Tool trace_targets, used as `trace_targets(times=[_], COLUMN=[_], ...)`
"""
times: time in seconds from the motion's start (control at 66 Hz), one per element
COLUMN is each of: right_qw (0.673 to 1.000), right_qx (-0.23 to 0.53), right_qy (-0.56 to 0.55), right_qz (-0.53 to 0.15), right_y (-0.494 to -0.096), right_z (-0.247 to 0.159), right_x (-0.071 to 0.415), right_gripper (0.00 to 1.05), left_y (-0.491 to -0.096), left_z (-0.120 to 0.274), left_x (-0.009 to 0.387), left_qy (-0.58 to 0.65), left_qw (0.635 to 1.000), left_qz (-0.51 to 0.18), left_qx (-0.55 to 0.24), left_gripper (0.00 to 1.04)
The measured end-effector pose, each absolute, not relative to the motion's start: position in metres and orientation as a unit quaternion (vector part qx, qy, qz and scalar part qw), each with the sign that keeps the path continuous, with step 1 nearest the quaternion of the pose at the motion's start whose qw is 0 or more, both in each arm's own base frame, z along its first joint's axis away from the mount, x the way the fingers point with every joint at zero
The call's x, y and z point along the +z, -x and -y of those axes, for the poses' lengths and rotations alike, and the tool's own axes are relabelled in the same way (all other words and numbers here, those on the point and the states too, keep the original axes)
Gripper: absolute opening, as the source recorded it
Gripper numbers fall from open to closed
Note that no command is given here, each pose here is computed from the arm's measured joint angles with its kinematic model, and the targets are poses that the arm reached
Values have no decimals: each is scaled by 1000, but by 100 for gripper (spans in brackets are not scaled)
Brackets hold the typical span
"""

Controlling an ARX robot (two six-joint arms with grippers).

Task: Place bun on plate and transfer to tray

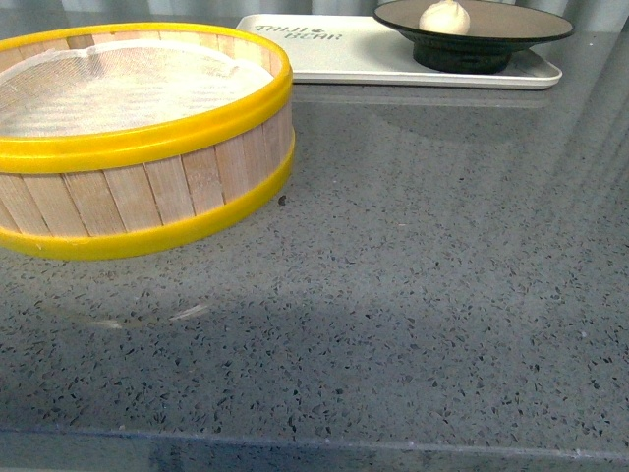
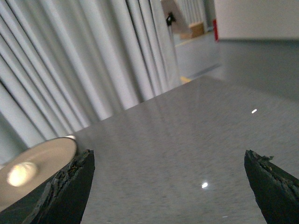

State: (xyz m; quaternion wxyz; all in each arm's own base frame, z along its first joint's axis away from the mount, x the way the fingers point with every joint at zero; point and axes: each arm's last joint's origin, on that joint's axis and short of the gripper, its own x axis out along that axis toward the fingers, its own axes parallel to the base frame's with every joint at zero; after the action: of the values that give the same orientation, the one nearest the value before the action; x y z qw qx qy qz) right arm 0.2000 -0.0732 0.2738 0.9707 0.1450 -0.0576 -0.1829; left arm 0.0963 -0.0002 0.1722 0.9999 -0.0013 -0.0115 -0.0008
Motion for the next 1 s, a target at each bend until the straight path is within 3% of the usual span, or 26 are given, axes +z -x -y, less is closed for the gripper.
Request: trace_targets(times=[0.182, 0.273, 0.318, 0.424, 0.666, 0.999], right_qw=[978, 998, 1000, 1000, 1000, 1000], right_qx=[-197, -63, -14, -4, -3, -1], right_qy=[24, 14, 6, 5, 5, 3], right_qz=[67, 16, -2, -2, -1, 0], right_y=[-163, -150, -142, -134, -125, -116], right_z=[59, 46, 33, 22, 13, 0], right_x=[259, 250, 234, 217, 199, 185], right_gripper=[94, 79, 67, 43, 3, 2], left_y=[-96, -96, -96, -96, -96, -96], left_z=[0, 0, 0, 0, 0, 0], left_x=[172, 172, 172, 172, 172, 172], left_qy=[1, 1, 1, 1, 1, 1], left_qw=[1000, 1000, 1000, 1000, 1000, 1000], left_qz=[12, 12, 12, 12, 12, 12], left_qx=[-1, -1, -1, -1, -1, -1], left_gripper=[98, 98, 98, 98, 98, 98])
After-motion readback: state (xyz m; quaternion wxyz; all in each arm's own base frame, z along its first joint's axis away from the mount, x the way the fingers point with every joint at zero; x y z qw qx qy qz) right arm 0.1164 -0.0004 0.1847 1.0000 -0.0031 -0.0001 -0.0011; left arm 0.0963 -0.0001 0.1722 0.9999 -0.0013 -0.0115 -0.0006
